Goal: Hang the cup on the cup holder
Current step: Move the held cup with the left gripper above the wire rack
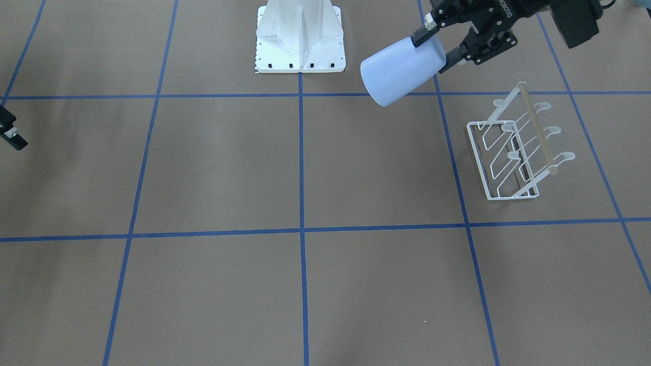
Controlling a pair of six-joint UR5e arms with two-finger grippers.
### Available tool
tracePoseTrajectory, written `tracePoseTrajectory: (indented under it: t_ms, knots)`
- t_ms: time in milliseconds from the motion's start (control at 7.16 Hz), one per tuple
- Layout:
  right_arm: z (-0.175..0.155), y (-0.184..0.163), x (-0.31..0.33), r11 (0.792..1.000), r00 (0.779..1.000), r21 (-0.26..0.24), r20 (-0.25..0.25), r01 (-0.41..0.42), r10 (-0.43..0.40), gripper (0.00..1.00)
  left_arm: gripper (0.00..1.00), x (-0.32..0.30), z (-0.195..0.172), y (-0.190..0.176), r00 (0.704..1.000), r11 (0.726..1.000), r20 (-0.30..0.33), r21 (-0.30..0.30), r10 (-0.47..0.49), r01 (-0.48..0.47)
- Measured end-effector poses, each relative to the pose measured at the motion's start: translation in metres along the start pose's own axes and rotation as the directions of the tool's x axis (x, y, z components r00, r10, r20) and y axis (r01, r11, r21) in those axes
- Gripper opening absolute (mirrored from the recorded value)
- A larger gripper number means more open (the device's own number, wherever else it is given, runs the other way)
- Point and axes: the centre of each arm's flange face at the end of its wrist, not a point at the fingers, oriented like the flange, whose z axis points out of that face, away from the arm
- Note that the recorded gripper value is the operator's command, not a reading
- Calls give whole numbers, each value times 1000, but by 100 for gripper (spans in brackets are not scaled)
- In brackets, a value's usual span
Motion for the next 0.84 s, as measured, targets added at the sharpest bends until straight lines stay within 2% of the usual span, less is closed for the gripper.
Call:
tracePoseTrajectory:
  t_ms: [140,279,419,559,699,838]
  knots:
    - [-5,-7,26,998,993,-34,-96,59,-62,100,0,-9,-10,-11,998,999,56,22,34,-36]
    - [-11,-13,49,990,977,-79,-168,120,-131,100,0,-18,-19,-20,991,996,113,40,72,-76]
    - [-18,-18,66,979,959,-121,-212,166,-189,100,0,-29,-25,-28,978,991,179,58,111,-123]
    - [-25,-21,79,969,946,-156,-235,190,-223,100,0,-40,-28,-30,952,982,265,62,155,-177]
    - [-30,-23,88,964,941,-185,-243,193,-235,100,0,-49,-29,-29,911,973,361,43,199,-229]
    - [-35,-24,96,958,941,-215,-242,188,-238,100,0,-65,-27,-23,842,961,481,1,243,-278]
